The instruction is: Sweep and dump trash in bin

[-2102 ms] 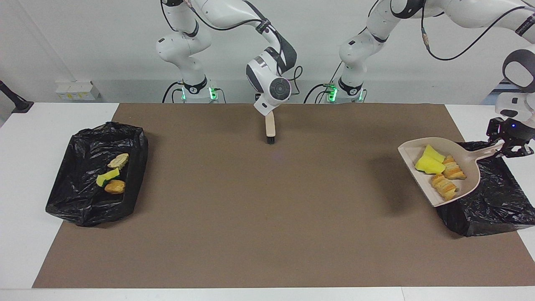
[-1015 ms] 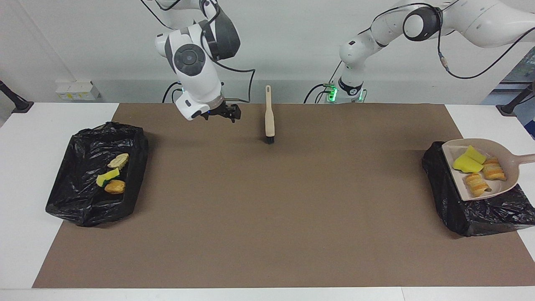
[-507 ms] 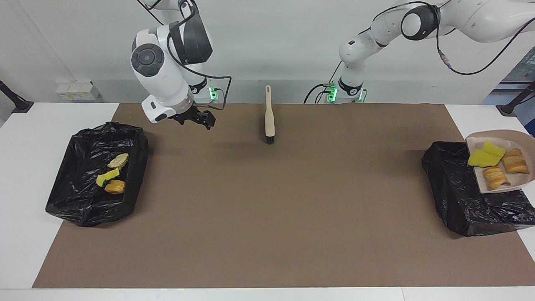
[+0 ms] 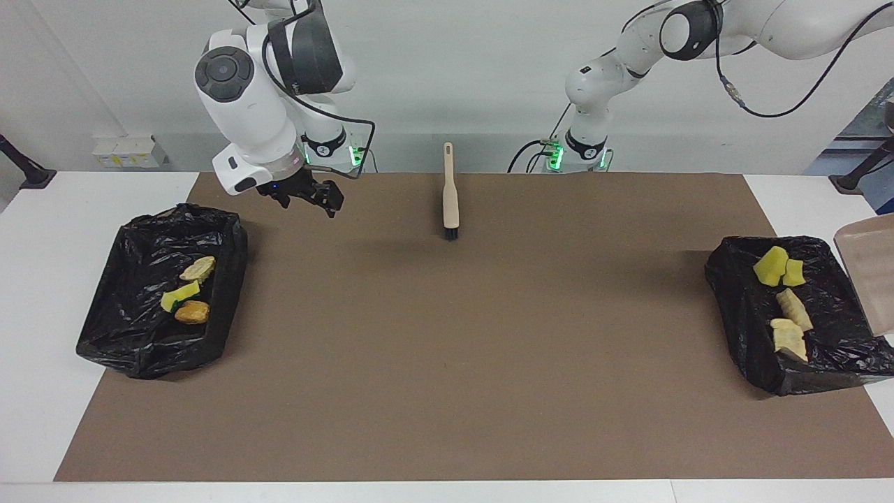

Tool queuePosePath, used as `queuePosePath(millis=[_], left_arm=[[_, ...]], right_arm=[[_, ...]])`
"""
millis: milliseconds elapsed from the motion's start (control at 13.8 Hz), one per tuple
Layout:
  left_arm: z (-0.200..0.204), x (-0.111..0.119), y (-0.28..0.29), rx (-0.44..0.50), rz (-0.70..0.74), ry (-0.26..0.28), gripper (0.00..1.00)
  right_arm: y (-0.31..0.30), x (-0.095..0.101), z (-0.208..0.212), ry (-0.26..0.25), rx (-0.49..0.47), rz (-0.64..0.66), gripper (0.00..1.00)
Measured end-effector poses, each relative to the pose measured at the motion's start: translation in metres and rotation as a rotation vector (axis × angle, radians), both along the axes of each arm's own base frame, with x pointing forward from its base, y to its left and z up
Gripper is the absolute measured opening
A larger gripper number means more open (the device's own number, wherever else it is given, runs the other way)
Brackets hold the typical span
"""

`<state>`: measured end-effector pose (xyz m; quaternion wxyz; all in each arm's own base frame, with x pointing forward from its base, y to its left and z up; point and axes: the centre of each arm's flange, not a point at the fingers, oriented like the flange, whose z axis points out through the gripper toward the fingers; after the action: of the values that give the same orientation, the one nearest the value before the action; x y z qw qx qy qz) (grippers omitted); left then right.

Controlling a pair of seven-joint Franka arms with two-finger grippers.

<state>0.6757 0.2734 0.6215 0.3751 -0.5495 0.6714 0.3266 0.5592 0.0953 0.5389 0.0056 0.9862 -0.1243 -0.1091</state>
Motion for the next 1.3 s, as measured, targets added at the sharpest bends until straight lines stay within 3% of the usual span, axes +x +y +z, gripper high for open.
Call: queuePosePath(millis=[145, 362, 580, 797, 1087, 1305], left_arm=[[0.009, -0.003, -0.009, 0.038, 0.001, -0.052, 0.32], [0.019, -0.015, -0.027, 0.05, 0.004, -0.087, 0.32], [0.012, -0.021, -0.083, 0.031, 0.024, -0.121, 0.32], [-0.008, -0.026, -0.162, -0.024, 0.027, -0.096, 0.32], [-0.041, -0.033, -0.239, -0.198, 0.027, -0.01, 0.32], [-0.083, -0.04, -0.276, -0.359, 0.042, 0.059, 0.32]], right_arm=[[-0.005, 0.002, 0.001, -0.007, 0.0, -0.009, 1.0], [-0.007, 0.002, 0.001, -0.009, 0.0, -0.013, 1.0], [-0.008, 0.003, 0.001, -0.01, -0.002, -0.015, 1.0], [-0.016, 0.004, 0.002, -0.016, -0.028, -0.018, 1.0], [-0.026, 0.006, 0.004, -0.027, -0.059, 0.021, 1.0], [-0.037, 0.01, 0.023, -0.068, -0.081, 0.02, 1.0]])
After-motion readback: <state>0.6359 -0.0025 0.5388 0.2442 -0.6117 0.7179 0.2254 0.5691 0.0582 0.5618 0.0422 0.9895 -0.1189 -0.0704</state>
